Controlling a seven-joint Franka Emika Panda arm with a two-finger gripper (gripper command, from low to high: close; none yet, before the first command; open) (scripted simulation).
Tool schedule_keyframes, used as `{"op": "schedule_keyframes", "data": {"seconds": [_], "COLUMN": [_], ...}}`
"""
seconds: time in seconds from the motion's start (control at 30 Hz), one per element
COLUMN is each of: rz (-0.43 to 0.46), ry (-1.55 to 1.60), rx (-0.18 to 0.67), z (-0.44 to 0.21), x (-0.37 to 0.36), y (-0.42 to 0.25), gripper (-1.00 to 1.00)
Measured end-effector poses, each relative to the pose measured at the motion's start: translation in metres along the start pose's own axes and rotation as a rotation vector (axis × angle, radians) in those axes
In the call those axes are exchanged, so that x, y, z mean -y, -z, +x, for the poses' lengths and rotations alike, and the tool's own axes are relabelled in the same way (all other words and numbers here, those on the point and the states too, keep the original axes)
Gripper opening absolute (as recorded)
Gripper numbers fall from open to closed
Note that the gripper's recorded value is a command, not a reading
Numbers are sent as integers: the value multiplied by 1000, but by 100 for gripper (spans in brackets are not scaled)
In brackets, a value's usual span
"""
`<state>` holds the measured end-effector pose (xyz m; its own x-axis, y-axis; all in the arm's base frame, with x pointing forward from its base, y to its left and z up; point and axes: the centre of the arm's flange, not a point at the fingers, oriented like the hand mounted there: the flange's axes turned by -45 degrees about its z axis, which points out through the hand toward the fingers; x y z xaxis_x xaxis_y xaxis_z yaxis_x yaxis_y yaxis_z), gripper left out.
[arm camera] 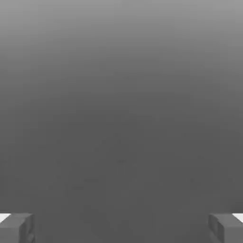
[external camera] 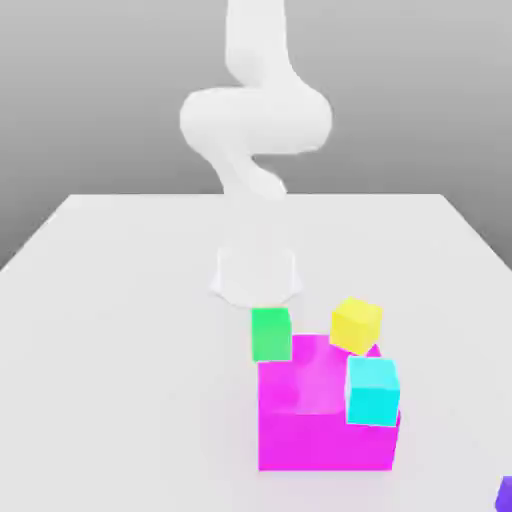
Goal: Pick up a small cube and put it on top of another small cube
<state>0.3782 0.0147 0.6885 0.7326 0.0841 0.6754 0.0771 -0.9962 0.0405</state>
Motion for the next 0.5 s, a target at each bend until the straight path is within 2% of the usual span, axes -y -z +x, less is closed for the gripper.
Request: {"op": "schedule_keyframes", "data": {"seconds": [0.27, 0.5], "rz": [98, 203], "ry": [328, 616], "rx": [170, 300], "z": [9, -15], "x": [59, 124], "y": [-127, -235], "gripper": [0, 0]}}
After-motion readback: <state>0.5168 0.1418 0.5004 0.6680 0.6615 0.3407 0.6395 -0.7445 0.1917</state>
